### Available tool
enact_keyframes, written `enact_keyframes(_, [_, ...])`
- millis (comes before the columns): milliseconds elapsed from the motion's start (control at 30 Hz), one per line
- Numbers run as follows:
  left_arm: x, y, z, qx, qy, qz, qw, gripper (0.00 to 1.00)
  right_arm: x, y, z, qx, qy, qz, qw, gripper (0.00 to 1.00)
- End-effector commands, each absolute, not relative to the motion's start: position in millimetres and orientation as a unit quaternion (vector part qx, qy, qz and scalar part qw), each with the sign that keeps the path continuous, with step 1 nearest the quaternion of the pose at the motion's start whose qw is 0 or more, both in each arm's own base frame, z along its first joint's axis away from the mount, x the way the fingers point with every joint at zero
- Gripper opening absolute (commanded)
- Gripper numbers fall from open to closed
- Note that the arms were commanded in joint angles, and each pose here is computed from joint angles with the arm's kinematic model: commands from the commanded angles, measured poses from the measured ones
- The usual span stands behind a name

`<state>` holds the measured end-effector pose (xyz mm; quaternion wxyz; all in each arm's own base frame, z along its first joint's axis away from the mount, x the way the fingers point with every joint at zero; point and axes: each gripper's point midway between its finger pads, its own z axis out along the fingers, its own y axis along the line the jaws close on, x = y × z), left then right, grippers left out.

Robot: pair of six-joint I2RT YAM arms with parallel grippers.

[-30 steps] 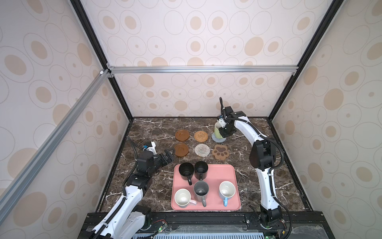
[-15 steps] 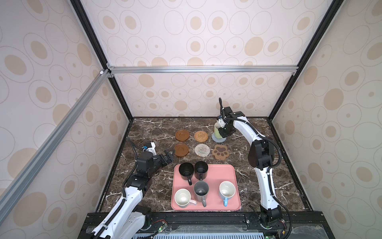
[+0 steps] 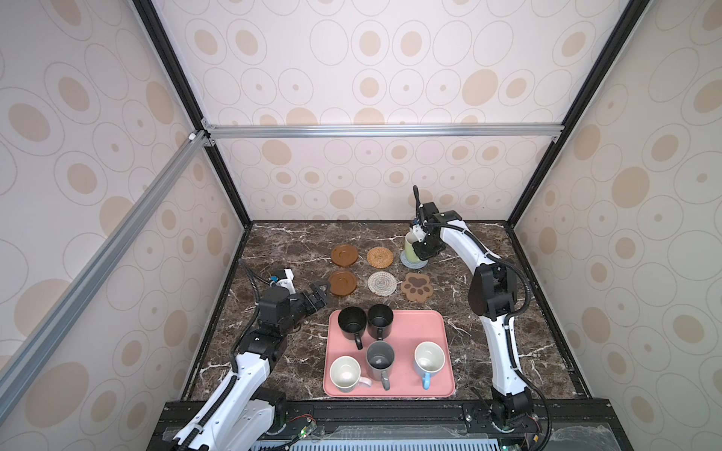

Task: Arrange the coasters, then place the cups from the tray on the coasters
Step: 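Lower the mug onto the blue coaster with the right gripper, then open the right gripper and lift it off the mug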

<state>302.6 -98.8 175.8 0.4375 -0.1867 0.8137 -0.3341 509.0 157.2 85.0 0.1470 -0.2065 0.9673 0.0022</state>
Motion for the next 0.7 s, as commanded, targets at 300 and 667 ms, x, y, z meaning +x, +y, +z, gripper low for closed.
enact_keyframes(300, [301, -94, 179, -0.198, 0.808, -0.334, 0.443, 1.0, 503, 151, 104, -0.201, 0.967, -0.002, 0.158, 0.4])
enact_keyframes(667, [302, -94, 181, -0.197, 0.808, -0.332, 0.446, 1.0, 482, 144, 132, -0.199, 0.964, -0.002, 0.175, 0.48])
